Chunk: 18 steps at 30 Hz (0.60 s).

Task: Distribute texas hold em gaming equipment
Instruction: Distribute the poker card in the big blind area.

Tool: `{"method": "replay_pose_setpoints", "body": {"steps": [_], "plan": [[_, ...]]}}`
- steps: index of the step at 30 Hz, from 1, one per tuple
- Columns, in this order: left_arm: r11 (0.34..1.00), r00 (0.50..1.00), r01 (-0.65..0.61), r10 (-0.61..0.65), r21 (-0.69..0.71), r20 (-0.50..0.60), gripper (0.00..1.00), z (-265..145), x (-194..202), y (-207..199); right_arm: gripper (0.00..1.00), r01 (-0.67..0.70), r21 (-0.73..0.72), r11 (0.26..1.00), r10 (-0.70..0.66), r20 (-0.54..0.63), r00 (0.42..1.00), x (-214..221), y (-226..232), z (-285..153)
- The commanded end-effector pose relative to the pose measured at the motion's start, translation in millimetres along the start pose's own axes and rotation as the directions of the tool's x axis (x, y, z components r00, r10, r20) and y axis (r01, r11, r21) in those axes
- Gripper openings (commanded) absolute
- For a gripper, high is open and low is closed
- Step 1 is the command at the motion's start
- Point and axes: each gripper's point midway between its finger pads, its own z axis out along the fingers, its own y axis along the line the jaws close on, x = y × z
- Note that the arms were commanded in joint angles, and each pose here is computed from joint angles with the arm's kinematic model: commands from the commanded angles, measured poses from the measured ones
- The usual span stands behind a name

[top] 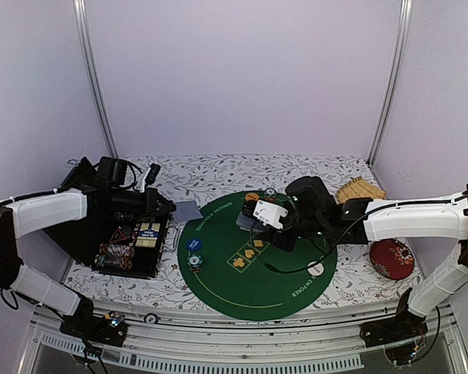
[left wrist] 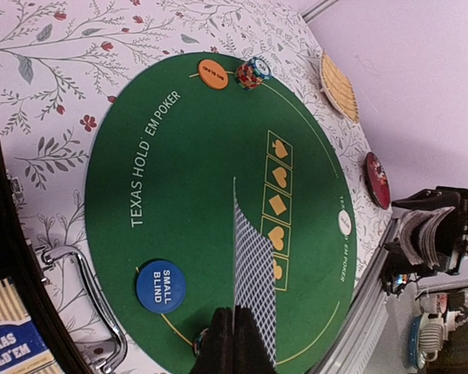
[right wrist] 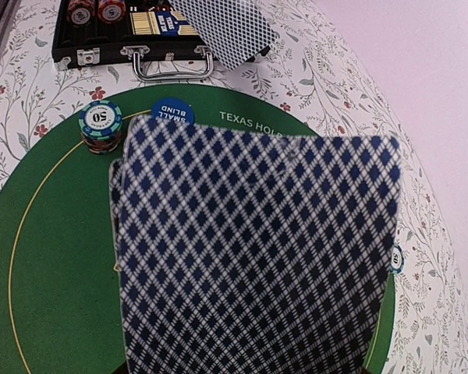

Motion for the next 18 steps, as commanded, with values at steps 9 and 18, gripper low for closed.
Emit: {"method": "replay_pose_setpoints", "body": {"steps": [9, 18], "plan": [[0.999, 1.0, -0.03, 0.03, -0.031, 0.001, 0.0, 65, -52, 6, 0.46, -0.03, 0.04, 0.999, 0.028, 0.034, 0.999, -1, -16, -8], [0.993, 0.992, 0.1, -0.094, -0.067, 0.089, 0.0, 182, -97, 1, 0.46, -0.045, 0.05, 0.998, 0.043, 0.039, 0.998, -1, -18, -16]]}}
